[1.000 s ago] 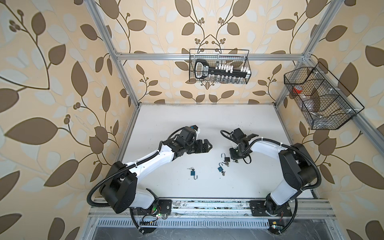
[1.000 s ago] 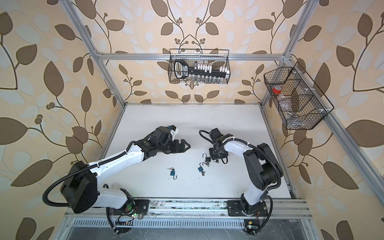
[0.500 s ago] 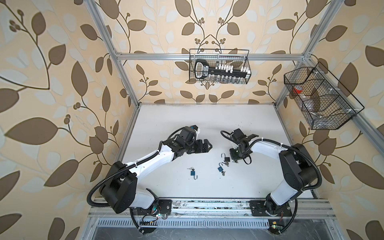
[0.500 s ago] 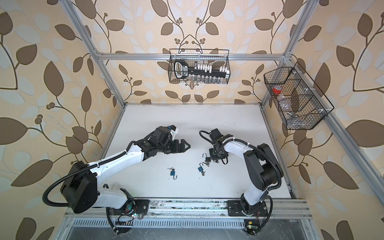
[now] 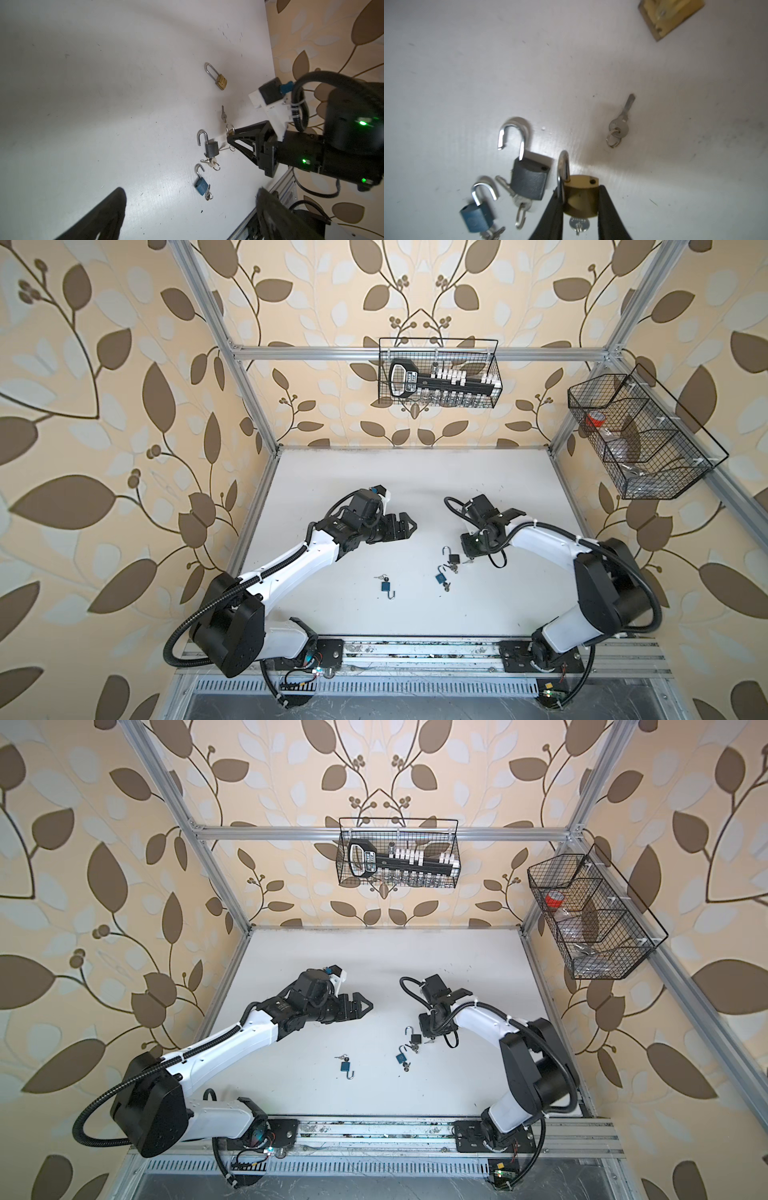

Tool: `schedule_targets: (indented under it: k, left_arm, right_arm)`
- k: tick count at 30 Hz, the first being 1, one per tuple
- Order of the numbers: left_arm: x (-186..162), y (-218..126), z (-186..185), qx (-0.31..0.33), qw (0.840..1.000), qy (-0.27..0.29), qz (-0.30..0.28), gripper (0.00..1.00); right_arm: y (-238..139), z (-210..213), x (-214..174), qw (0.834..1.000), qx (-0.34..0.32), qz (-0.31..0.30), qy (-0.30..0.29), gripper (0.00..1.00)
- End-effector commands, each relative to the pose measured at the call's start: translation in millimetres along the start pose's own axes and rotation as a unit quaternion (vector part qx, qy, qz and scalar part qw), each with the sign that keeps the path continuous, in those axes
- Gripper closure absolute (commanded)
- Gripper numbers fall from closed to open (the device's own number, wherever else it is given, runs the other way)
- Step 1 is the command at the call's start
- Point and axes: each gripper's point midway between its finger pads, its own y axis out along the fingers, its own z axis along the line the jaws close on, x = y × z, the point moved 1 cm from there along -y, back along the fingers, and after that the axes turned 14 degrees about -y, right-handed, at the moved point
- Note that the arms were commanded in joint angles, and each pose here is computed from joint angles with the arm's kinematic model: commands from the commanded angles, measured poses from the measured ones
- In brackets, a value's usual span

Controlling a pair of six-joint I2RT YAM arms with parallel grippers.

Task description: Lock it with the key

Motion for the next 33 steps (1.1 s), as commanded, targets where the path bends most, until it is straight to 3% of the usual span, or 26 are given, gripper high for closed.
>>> schedule_targets:
  k: [1, 9, 14, 18, 24, 33]
  left_arm:
    - [22, -34, -39, -0.039, 0.998, 0.036, -0.041, 0.04]
    - [36, -60, -97, -0.118, 0.990, 0.061, -0.042, 0.11]
    - [39, -68, -116, -0.144, 0.987, 0.063, -0.042, 0.15]
    - [34, -66, -122, -0.133, 0.988, 0.068, -0.039, 0.19]
    - [22, -51, -123, -0.094, 0.992, 0.081, -0.036, 0.27]
    - [3, -28, -121, -0.067, 0.994, 0.090, -0.016, 0.31]
  right_arm:
    - [-43, 19, 38, 0.990, 0.046, -0.124, -0.041, 0.84]
    - [-121, 69, 87, 0.925, 0.136, -0.318, -0.160, 0.92]
    - [-143, 91, 96, 0.894, 0.134, -0.370, -0.215, 0.96]
    - [-141, 98, 103, 0.896, 0.103, -0.364, -0.232, 0.99]
    - [-145, 109, 106, 0.892, 0.108, -0.369, -0.237, 1.00]
    - [-152, 117, 109, 0.887, 0.119, -0.382, -0.233, 1.00]
